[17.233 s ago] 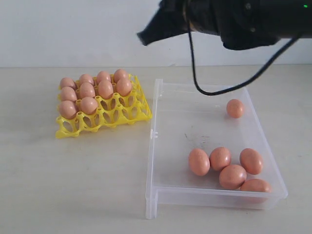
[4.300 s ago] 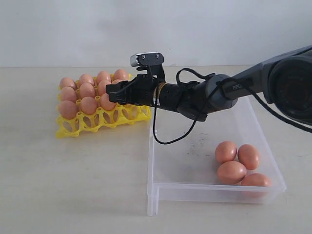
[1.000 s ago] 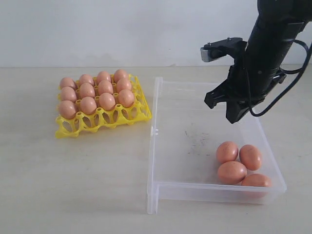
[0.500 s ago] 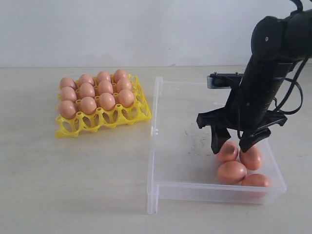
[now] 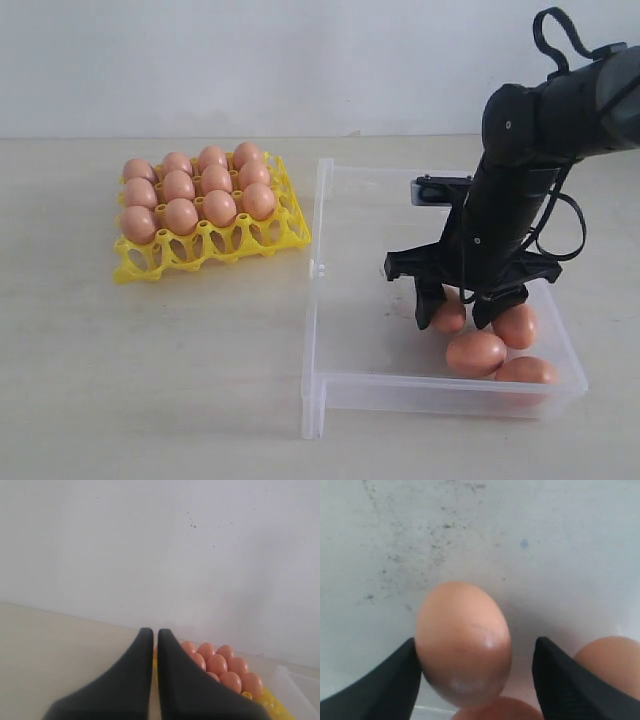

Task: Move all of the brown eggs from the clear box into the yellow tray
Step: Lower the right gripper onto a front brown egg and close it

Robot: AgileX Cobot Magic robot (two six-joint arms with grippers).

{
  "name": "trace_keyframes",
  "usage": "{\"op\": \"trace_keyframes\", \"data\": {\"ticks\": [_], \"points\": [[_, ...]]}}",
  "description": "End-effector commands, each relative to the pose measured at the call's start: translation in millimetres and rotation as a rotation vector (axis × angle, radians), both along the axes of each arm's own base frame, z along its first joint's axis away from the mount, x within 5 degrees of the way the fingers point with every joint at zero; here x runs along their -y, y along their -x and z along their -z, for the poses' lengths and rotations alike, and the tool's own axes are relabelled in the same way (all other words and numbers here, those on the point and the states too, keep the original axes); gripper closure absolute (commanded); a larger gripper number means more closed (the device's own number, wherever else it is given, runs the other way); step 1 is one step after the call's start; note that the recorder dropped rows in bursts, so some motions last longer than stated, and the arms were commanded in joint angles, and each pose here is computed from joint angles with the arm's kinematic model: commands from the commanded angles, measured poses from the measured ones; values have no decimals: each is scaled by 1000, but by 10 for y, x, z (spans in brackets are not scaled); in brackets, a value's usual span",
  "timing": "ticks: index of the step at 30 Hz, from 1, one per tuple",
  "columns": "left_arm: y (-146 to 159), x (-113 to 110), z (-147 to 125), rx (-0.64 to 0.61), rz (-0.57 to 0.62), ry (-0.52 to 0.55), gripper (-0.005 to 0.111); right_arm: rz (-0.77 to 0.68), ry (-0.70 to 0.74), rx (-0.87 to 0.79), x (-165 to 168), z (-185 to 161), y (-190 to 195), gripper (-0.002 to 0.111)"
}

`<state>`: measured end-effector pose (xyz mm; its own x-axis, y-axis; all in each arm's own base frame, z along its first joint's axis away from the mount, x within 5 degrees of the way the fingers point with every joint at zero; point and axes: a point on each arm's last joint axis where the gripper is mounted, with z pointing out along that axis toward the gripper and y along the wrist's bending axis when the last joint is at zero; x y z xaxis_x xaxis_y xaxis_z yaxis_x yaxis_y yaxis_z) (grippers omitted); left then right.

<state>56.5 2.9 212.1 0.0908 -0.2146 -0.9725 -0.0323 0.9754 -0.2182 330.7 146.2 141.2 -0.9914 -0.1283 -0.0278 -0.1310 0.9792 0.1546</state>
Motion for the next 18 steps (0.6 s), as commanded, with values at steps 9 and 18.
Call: {"op": "trace_keyframes", "data": {"ticks": [9,18], "points": [[4,3,-11,5,4,-6,103,-174,-4,149,-26,38,-110,52],[4,3,-11,5,4,-6,103,-314,56,77,15,233,-78,52]]}}
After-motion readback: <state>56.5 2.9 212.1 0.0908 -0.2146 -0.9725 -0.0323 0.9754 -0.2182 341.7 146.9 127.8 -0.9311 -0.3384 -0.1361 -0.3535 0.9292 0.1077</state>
